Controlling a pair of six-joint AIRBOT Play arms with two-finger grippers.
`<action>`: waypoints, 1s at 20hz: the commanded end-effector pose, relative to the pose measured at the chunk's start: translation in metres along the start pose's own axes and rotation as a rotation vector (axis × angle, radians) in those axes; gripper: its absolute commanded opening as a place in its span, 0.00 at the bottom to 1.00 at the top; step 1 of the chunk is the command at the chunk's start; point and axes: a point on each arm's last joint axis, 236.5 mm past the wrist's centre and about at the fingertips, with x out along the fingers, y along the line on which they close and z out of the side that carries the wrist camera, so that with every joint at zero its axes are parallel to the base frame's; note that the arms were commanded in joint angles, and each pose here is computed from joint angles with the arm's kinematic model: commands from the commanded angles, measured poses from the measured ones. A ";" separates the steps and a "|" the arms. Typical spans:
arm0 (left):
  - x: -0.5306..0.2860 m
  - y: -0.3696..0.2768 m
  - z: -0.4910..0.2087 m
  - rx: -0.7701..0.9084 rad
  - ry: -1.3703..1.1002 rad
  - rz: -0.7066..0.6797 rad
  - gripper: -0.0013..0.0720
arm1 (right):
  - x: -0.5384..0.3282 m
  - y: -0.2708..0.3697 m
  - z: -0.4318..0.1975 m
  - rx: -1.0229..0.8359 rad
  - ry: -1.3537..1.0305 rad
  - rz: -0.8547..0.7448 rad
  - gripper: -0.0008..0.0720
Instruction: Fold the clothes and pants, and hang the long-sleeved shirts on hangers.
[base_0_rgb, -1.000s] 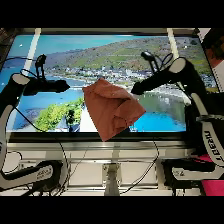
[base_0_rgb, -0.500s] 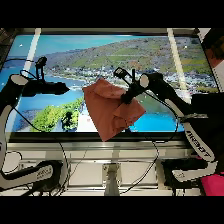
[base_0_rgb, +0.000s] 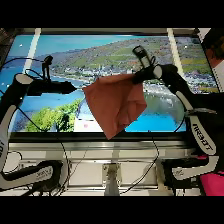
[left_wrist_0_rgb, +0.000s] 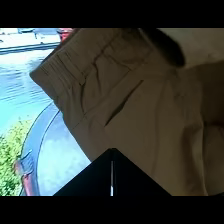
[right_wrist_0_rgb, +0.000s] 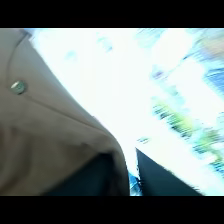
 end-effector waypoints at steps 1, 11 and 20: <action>0.020 -0.029 -0.011 0.042 0.046 -0.049 0.05 | -0.019 -0.089 0.041 0.224 -0.249 -0.142 0.88; 0.080 0.044 -0.014 -0.339 0.011 0.077 0.61 | -0.027 -0.005 0.009 0.582 0.009 0.240 0.68; 0.113 0.072 -0.015 -0.601 -0.042 0.057 0.61 | -0.064 0.037 0.054 0.767 -0.006 0.484 0.68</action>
